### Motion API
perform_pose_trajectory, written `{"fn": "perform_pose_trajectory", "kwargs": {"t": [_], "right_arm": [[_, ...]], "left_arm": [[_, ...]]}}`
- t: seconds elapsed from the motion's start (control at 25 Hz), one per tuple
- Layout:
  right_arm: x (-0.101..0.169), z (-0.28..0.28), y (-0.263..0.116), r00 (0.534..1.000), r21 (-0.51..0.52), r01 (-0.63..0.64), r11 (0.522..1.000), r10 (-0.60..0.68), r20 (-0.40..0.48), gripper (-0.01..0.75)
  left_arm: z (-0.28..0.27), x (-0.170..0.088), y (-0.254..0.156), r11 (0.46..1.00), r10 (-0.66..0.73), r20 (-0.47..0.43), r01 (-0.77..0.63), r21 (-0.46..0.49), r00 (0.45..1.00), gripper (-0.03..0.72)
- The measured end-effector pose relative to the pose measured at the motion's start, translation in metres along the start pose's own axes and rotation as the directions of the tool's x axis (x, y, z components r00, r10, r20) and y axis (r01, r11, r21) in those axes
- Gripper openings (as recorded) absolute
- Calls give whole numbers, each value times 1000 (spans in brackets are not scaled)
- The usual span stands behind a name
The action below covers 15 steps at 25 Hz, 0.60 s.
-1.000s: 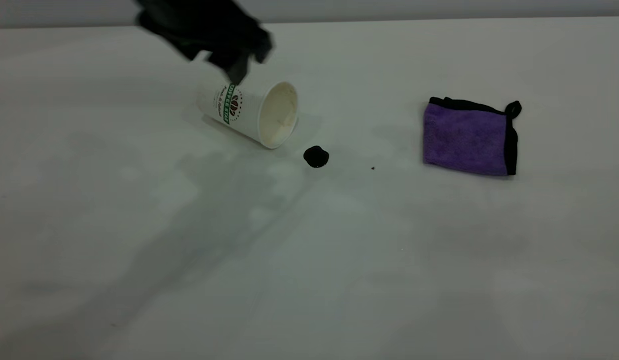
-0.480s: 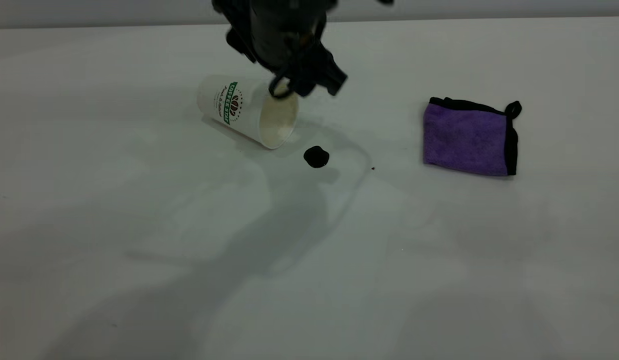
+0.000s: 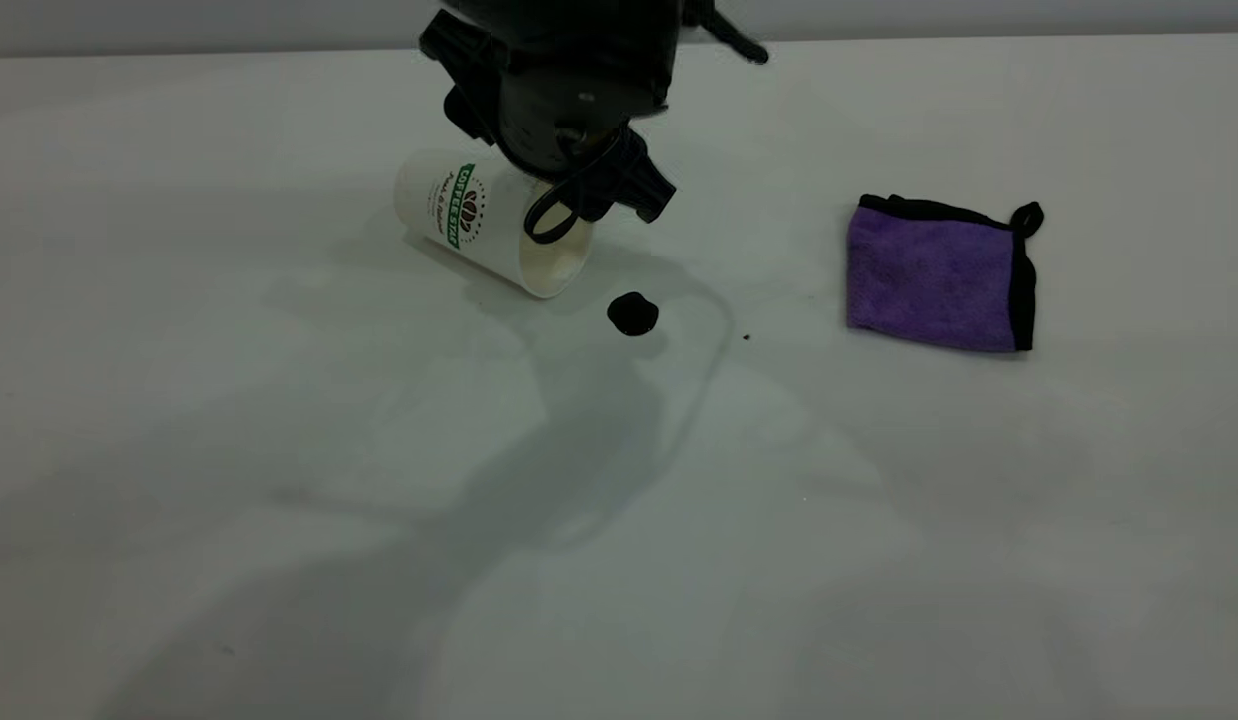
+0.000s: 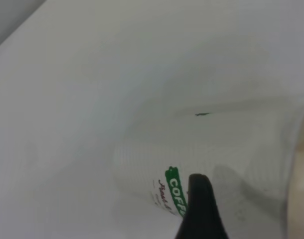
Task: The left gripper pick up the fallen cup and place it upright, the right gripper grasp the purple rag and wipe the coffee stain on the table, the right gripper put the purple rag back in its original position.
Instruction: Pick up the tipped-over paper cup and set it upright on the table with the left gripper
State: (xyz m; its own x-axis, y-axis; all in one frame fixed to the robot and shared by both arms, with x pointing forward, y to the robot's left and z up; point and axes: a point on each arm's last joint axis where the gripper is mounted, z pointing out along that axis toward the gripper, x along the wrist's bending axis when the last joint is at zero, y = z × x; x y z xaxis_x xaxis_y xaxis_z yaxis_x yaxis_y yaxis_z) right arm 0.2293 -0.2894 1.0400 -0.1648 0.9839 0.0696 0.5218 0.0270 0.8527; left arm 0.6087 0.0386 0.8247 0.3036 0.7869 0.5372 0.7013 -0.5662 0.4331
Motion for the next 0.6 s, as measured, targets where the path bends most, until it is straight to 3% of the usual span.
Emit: {"fn": "perform_pose_trajectory", "kwargs": {"t": [0.32, 0.6], "right_arm": [[0, 0, 0, 1000, 0, 0, 1000, 0, 0, 239], [0, 0, 0, 1000, 0, 0, 1000, 0, 0, 239]], "left_arm": [[13, -5, -9, 999, 39, -48, -39, 11, 998, 585], [20, -5, -17, 998, 48, -109, -45, 35, 993, 479]]}}
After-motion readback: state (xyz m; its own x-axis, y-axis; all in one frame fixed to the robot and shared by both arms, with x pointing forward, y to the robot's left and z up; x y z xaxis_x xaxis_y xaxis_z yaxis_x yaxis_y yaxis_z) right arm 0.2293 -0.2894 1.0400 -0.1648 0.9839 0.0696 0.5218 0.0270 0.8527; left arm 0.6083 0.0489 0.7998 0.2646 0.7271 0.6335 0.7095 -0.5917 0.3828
